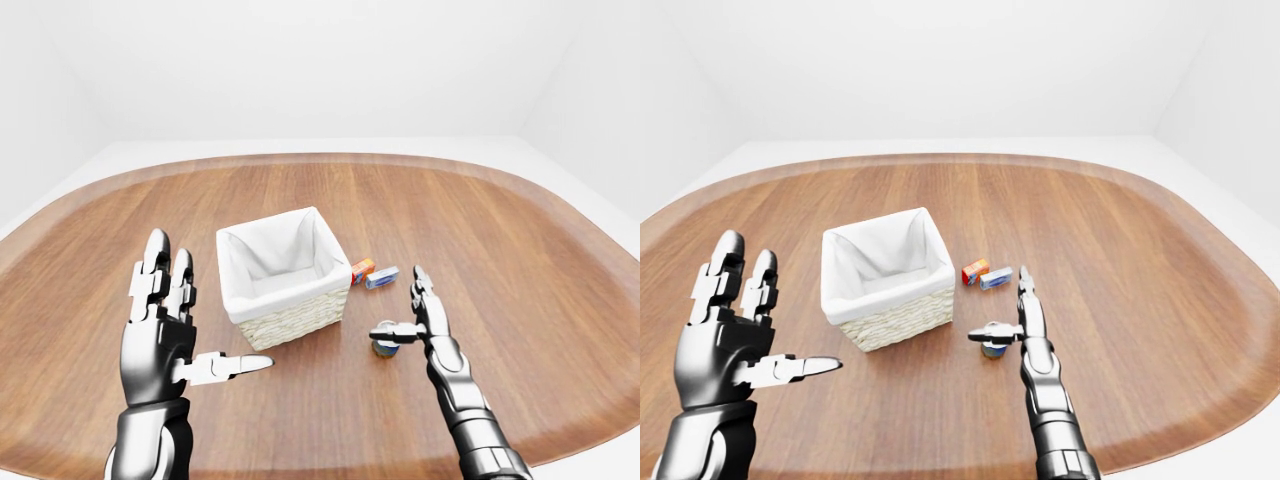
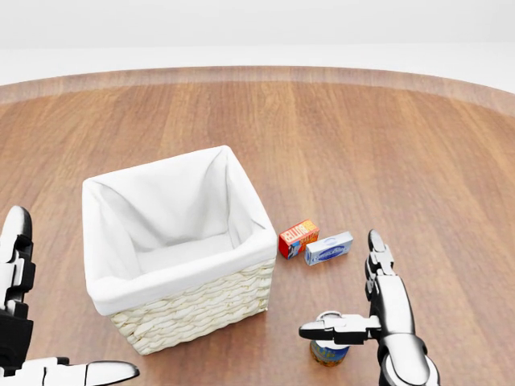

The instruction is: Pick up the alphabet soup and put it in the basket.

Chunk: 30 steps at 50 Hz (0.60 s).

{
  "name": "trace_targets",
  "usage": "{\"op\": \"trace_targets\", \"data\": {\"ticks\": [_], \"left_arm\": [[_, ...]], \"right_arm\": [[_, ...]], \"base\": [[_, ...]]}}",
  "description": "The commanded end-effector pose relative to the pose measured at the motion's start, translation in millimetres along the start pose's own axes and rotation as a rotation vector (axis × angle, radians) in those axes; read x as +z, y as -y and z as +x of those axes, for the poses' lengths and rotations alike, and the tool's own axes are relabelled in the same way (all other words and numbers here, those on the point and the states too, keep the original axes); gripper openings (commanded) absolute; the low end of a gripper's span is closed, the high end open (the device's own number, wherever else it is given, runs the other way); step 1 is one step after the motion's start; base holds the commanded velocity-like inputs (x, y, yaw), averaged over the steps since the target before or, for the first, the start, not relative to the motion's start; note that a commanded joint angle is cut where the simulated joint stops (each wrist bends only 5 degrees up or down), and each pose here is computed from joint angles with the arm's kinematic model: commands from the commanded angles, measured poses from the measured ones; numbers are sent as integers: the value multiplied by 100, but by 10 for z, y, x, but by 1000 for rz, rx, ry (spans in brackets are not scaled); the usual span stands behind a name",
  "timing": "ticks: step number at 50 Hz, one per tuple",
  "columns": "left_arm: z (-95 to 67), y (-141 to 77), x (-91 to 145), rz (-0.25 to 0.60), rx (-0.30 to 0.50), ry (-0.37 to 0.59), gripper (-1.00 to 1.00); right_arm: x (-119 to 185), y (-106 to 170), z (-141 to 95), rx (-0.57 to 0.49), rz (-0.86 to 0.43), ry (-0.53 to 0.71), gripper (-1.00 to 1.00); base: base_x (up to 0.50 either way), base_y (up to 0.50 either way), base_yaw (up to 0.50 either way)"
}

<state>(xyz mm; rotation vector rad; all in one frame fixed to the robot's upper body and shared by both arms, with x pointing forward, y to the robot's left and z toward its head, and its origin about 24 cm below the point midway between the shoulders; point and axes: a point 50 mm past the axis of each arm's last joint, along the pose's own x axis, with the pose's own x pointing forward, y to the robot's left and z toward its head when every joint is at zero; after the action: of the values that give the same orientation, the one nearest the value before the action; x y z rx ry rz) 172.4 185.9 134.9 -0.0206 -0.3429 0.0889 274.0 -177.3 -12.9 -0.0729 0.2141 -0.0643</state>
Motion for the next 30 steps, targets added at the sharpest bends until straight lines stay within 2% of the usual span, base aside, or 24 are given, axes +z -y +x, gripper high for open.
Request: {"op": "trace_targets", "data": {"ticks": [1,22,30], "left_arm": [[-1,-3,7,-2,-1,3,100],[-3,-7,18,-3,0,8,100],[-5,-10,32,-4,2,14,100]], "right_arm": [[-199,10,48,-8,-22,-105,100],[-290,-9,89,-9,-40,-164,100],[-395,-36,123,-7,-57,-234,100]], "base": [[0,0,0],[0,0,0],[0,0,0]]}}
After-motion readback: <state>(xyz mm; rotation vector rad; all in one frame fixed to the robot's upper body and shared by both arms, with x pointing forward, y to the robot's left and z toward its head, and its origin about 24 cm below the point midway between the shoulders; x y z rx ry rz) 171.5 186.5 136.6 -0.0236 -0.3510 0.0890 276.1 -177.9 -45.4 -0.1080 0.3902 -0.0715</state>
